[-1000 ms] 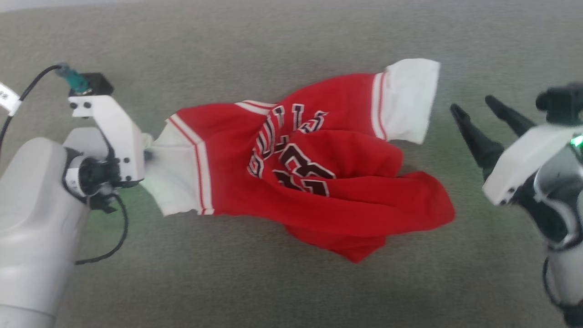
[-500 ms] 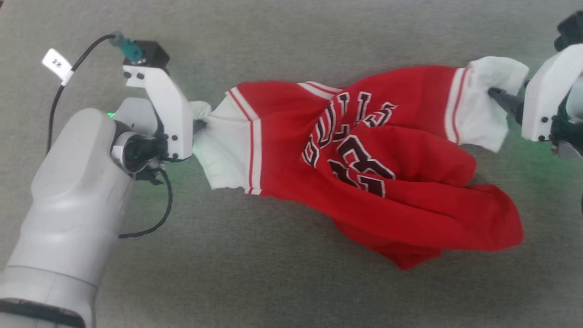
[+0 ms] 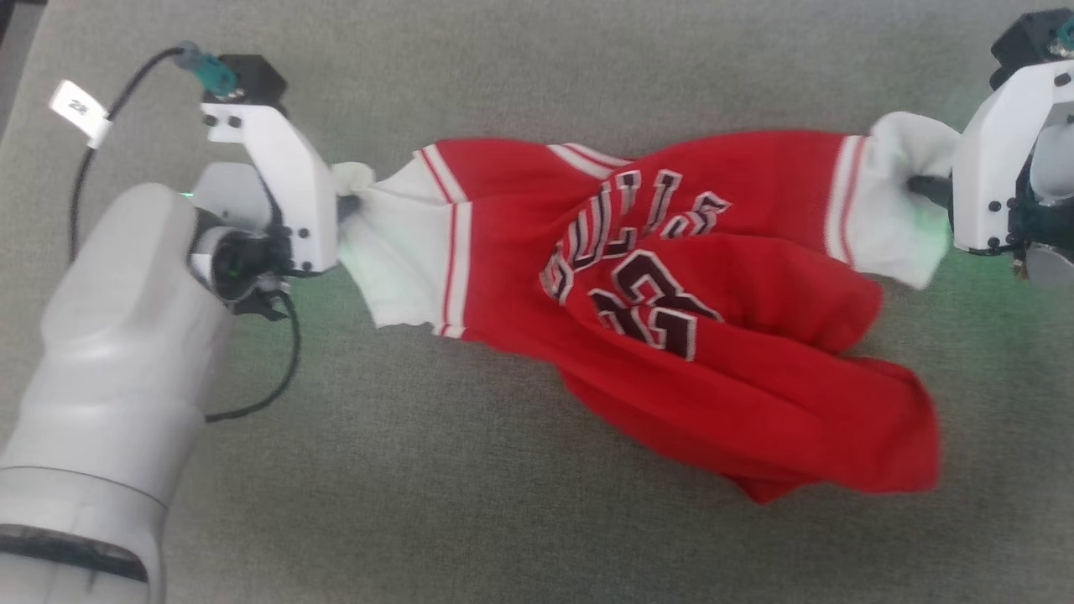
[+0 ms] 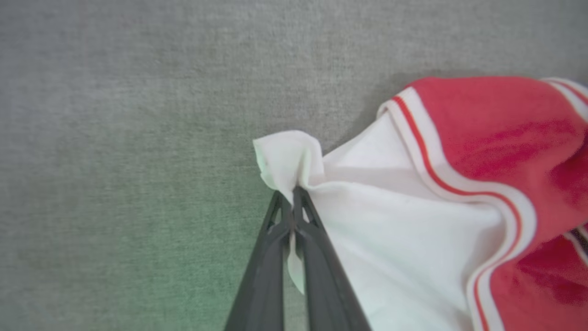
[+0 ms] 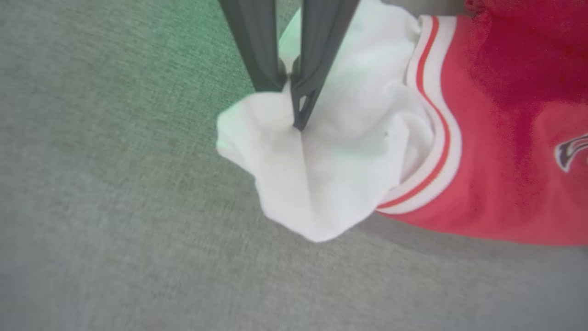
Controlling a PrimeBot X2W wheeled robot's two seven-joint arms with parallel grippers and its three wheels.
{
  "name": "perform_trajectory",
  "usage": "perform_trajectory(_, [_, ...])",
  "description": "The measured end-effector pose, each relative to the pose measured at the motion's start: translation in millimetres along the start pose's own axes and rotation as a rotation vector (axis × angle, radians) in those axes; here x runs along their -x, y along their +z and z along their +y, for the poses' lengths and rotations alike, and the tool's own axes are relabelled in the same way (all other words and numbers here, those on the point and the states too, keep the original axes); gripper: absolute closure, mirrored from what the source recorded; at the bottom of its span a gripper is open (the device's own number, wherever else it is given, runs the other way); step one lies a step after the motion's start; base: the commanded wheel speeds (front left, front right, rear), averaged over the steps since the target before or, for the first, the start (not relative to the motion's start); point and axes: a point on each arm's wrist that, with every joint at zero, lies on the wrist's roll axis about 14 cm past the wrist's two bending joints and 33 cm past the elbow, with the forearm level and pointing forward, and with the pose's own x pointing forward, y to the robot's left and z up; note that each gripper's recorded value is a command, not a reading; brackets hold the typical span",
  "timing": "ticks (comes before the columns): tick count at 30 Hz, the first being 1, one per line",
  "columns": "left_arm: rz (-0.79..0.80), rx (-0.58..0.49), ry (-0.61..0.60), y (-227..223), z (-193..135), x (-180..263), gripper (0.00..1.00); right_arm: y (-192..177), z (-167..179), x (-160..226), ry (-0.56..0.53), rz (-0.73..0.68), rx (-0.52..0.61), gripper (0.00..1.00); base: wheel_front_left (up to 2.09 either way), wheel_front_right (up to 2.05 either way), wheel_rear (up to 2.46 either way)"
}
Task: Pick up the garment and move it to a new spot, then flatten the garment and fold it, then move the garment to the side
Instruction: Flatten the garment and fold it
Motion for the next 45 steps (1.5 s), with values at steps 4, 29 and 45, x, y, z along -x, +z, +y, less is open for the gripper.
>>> perform_trajectory(4, [-0.082,-0.046,0.008,29,-2,19,1.0,23,-1,29,-0.001,-0.107,0.013,1.0,0.0,0.0,0.0])
perform_trajectory(29, [-0.659,-0.341,-0.109,180,-104,235,1.0,108,22,294,-0.109,-0.762,0.169,1.0,0.0,0.0,0.0])
perform_trajectory(45, [-0.814,-0.403,-0.16,204,-137,283,1.0,117,27,352,-0.139,-0.908,0.195,1.0,0.0,0.0,0.0])
